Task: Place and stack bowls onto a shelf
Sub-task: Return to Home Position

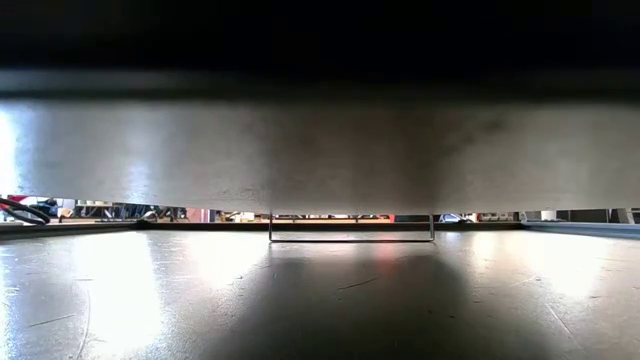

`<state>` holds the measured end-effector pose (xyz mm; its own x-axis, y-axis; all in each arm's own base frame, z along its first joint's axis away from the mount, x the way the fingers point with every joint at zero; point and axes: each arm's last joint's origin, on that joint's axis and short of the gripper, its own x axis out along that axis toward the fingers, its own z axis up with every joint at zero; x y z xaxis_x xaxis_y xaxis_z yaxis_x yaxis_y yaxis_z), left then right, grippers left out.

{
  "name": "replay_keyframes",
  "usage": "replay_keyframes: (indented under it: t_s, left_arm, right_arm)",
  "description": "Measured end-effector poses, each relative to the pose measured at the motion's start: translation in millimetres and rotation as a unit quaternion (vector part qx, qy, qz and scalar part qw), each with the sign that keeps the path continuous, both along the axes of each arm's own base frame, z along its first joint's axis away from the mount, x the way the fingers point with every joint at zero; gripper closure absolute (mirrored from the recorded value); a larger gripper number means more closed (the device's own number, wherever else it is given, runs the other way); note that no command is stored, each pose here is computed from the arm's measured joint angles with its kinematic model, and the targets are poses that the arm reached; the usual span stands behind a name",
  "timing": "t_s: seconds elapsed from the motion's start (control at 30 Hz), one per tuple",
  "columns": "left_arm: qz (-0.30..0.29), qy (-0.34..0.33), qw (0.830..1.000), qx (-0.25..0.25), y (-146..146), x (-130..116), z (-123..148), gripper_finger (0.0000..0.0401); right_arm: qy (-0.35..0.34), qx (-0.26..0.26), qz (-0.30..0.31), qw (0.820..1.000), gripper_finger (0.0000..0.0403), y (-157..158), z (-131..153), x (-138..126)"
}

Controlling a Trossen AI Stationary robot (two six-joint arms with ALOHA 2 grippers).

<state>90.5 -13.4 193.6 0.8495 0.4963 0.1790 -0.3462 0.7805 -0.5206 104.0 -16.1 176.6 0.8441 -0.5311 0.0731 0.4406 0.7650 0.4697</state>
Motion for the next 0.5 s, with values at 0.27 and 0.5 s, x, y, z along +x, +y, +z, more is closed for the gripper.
replay_keyframes:
  t_s: [0.27, 0.5]
  left_arm:
    - [0.093, -0.011, 0.996, -0.004, 18.0, -4.0, -0.2, 0.0217]
    - [0.167, -0.024, 0.986, -0.006, 31.0, -8.4, 1.3, 0.0217]
  right_arm:
    - [-0.061, -0.001, -0.010, 0.998, 0.0261, -1.7, 9.7, -9.9]
    - [-0.093, -0.006, -0.050, 0.994, 0.0268, -8.8, 14.4, -16.8]
